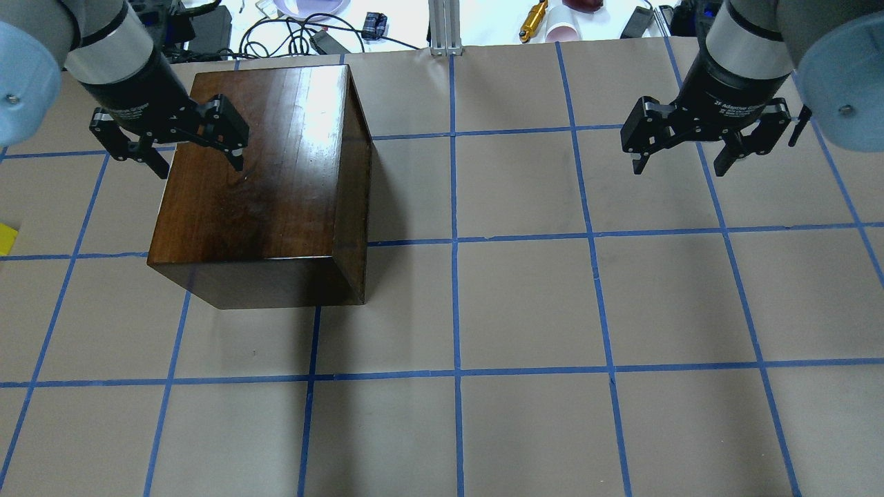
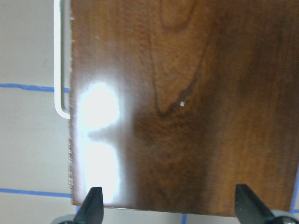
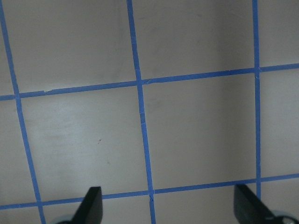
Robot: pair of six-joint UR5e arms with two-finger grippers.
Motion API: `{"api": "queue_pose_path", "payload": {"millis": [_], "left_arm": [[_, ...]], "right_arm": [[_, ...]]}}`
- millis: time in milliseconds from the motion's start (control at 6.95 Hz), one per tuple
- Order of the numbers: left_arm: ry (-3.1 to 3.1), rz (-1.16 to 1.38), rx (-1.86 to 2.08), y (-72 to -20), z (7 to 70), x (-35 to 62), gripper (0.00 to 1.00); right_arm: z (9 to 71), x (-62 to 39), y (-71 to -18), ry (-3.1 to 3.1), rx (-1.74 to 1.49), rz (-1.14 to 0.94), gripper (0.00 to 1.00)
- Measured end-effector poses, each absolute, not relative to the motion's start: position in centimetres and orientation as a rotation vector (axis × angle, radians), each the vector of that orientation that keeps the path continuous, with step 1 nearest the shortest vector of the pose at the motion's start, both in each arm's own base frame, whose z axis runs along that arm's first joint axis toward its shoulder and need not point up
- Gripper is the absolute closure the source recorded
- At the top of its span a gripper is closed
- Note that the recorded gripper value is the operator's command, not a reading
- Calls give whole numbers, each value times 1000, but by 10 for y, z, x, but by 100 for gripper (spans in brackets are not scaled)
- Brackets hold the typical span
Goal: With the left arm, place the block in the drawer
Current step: 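Lower the left gripper beside the cabinet and grasp the white drawer handle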
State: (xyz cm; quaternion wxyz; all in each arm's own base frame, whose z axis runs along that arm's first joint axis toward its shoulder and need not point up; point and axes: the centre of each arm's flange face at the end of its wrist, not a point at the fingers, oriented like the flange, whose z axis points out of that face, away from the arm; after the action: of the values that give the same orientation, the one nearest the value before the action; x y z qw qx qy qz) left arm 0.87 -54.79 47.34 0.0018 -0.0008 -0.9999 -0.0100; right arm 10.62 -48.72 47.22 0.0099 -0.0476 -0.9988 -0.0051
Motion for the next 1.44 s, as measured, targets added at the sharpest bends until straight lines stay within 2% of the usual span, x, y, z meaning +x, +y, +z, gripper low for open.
{"api": "queue_pose_path", "payload": {"millis": [576, 863, 1439], "left_arm": [[-3026, 34, -88, -566, 457, 122, 0], [-2974, 70, -171, -578, 427, 162, 0], [-2839, 40, -197, -608, 351, 185, 0]], "right_arm": [[472, 106, -487, -3118, -149, -16, 0], [472, 106, -487, -3118, -149, -16, 0], [472, 106, -487, -3118, -149, -17, 0]]}}
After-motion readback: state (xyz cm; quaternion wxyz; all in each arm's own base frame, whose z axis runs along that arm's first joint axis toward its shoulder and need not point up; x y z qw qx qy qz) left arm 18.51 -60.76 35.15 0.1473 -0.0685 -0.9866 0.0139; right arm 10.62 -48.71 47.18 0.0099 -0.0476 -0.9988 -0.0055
